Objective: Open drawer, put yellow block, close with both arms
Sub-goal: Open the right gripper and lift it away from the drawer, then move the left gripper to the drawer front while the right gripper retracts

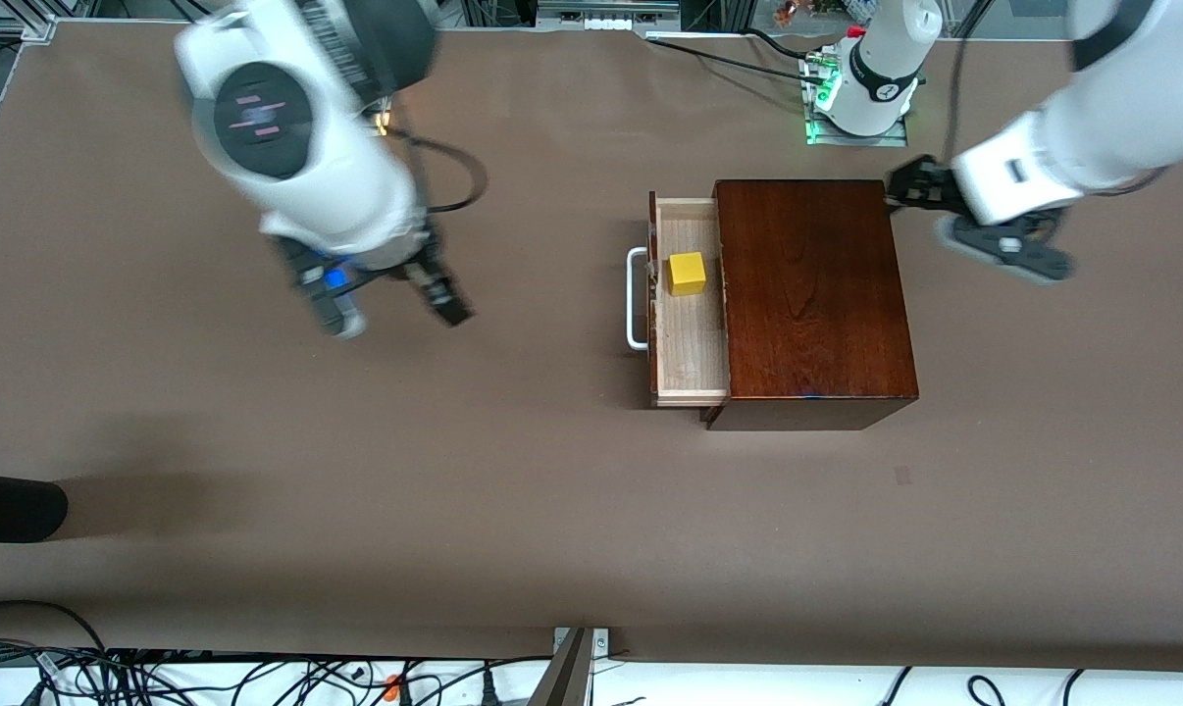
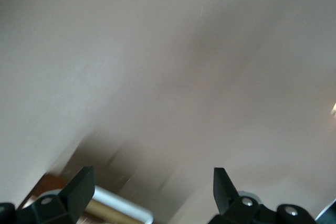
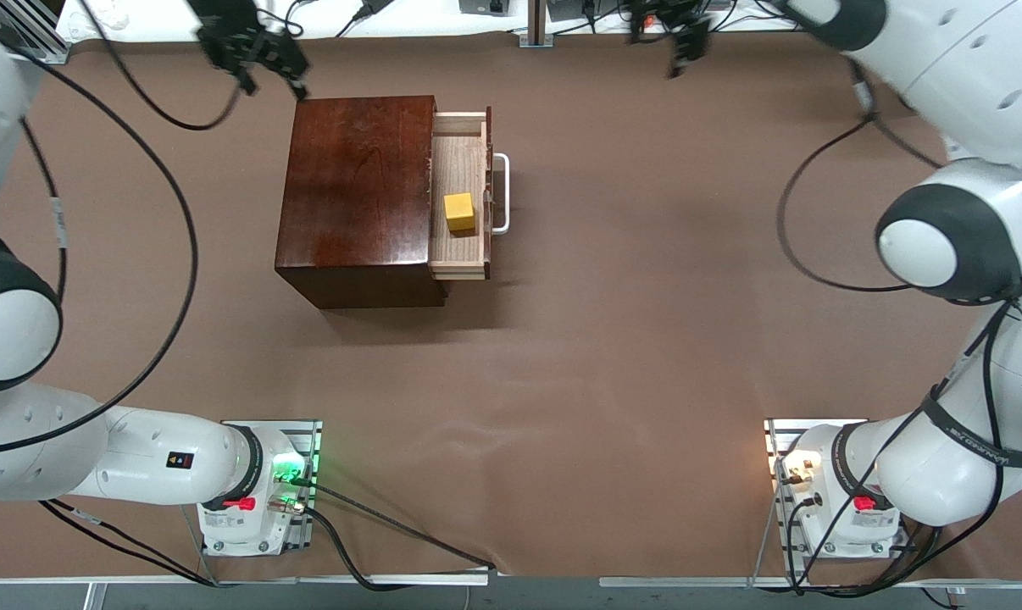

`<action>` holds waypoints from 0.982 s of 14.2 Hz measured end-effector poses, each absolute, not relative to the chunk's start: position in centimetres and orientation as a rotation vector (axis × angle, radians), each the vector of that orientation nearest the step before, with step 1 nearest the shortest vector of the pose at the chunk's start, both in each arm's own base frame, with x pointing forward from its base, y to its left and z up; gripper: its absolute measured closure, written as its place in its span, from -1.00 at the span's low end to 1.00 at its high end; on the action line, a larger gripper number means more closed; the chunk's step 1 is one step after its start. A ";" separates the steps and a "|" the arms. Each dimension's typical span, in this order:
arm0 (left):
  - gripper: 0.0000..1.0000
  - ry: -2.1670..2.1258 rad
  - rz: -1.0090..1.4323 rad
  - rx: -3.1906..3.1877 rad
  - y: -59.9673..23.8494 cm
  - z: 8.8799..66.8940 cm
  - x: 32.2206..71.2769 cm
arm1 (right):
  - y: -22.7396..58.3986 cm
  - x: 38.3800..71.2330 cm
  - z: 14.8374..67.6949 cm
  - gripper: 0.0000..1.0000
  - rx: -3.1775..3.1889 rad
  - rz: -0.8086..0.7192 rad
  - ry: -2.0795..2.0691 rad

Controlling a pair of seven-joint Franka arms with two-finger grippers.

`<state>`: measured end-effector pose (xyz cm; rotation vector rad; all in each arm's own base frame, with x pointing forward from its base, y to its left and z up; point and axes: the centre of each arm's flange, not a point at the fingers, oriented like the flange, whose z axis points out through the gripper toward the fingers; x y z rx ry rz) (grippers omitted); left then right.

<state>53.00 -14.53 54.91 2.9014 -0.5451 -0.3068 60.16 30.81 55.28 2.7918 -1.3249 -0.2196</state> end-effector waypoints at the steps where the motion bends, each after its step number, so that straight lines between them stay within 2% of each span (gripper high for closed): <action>1: -1.00 -0.643 -0.304 2.860 -16.7 54.0 53.2 | 27.5 60.5 55.6 -1.00 2.836 -0.212 -1.200; 7: -1.00 -1.317 -0.048 2.500 -28.7 47.9 55.4 | 11.7 59.8 57.2 -1.00 3.041 -0.168 -0.562; 14: -1.00 -1.901 0.156 2.069 -43.2 39.4 51.7 | 0.0 57.9 58.4 -1.00 3.120 -0.066 -0.134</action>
